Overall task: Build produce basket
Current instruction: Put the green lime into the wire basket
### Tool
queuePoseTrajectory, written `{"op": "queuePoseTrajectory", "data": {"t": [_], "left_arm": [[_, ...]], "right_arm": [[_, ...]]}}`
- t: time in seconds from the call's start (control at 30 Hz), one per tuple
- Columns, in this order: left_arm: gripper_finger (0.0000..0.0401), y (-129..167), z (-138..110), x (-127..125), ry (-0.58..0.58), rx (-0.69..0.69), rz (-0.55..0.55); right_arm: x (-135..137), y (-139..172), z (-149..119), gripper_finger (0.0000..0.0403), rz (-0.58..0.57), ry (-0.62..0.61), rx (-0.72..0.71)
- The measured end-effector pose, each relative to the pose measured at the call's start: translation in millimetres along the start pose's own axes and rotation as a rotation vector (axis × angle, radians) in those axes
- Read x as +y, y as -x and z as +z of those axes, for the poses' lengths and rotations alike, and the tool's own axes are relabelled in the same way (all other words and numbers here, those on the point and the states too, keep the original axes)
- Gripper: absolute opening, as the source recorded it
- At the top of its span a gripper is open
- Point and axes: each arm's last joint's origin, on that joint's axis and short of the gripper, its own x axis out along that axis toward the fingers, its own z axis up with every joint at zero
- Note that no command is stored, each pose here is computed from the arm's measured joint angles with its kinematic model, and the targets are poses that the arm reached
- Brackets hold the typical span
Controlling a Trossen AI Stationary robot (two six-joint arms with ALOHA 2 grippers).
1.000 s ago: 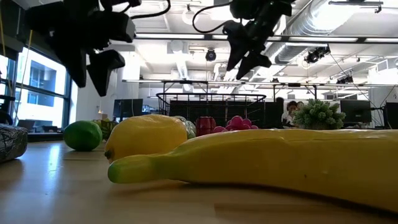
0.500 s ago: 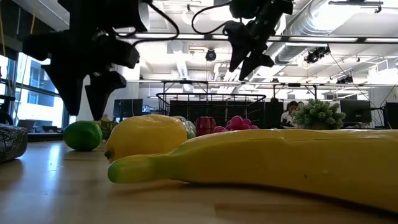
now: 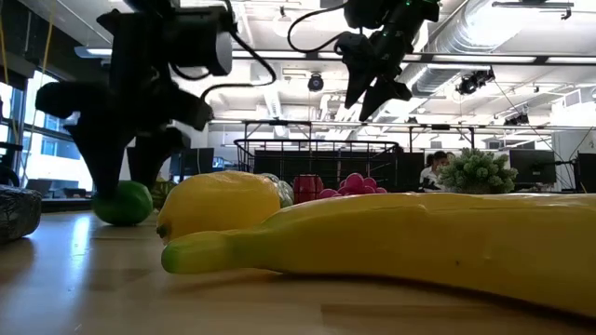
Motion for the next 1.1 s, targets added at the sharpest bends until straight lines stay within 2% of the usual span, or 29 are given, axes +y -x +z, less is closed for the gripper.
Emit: {"op": "queuePoseTrajectory", "data": {"t": [0.2, 0.4, 0.5, 0.63, 0.77, 1.1], "left_arm": [[0.0224, -10, 1, 1, -0.012, 0.041, 0.003], [0.0177, -7, 1, 1, -0.012, 0.034, 0.003], [0.0166, -2, 0, 1, -0.004, 0.013, 0.003], [0.0163, 12, -1, 3, 0.020, -0.046, 0.002], [0.0161, 33, 1, 10, 0.081, -0.138, 0.013], [0.0160, 86, 8, 44, 0.233, -0.390, 0.057]], "right_arm": [[0, 0, 0, 0.0208, -0.002, -0.006, 0.004], [0, 0, 0, 0.0208, -0.002, -0.006, 0.004], [-1, 0, 0, 0.0208, -0.010, -0.007, 0.001], [-2, 1, 1, 0.0208, -0.049, -0.001, -0.014], [-2, 9, 9, 0.0208, -0.039, 0.011, -0.050], [-10, 36, 34, 0.0208, -0.036, 0.040, -0.162]]}}
